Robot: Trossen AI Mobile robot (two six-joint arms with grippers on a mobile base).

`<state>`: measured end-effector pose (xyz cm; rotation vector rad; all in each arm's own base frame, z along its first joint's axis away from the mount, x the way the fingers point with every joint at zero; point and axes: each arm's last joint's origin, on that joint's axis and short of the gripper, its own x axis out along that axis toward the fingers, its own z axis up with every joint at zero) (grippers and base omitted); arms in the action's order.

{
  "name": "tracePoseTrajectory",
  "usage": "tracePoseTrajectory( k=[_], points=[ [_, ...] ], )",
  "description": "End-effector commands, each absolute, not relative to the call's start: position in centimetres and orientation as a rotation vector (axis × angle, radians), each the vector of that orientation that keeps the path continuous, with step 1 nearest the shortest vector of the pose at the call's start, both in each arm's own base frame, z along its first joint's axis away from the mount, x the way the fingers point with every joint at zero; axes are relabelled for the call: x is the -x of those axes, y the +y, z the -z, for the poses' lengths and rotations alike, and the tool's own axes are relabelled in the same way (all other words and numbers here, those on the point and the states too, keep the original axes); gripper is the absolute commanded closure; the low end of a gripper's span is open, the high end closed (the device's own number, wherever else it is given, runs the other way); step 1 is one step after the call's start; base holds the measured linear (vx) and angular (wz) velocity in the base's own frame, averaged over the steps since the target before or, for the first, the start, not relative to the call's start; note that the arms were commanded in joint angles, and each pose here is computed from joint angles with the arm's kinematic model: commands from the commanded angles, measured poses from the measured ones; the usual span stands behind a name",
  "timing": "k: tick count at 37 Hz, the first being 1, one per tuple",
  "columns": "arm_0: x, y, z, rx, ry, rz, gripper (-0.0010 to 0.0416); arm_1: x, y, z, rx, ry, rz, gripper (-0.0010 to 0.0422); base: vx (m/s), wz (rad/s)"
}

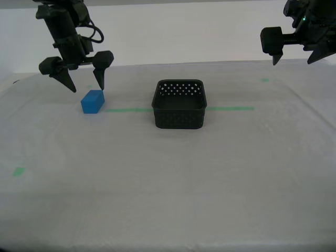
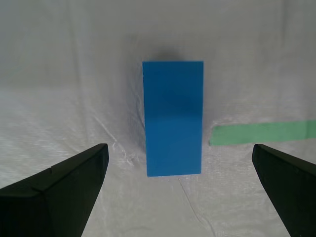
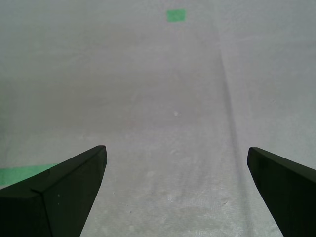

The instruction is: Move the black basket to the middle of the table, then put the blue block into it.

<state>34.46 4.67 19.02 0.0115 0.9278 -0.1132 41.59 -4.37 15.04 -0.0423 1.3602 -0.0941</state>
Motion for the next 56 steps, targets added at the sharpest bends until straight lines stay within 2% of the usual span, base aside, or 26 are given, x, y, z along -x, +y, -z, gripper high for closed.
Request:
tracePoseTrajectory(
  k=[1, 16, 34, 56],
  points=[
    [-34.5, 4.7, -19.0, -0.012, 0.926, 0.114, 0.0007, -41.9, -4.4, -13.9, 0.038, 1.384, 0.102, 0.0011, 0.000, 0.000],
    [-34.5, 4.7, -19.0, -0.013, 0.925, 0.113, 0.0007, -42.4, -4.4, -13.0, 0.025, 1.369, 0.091, 0.0011, 0.000, 0.000],
    [-34.5, 4.7, -19.0, -0.013, 0.925, 0.113, 0.0007, -43.5, -4.7, -10.1, 0.013, 1.406, 0.103, 0.0011, 0.000, 0.000],
    [-34.5, 4.7, -19.0, -0.013, 0.925, 0.113, 0.0007, -43.7, -4.8, -10.2, -0.008, 1.391, 0.110, 0.0012, 0.000, 0.000]
  ],
)
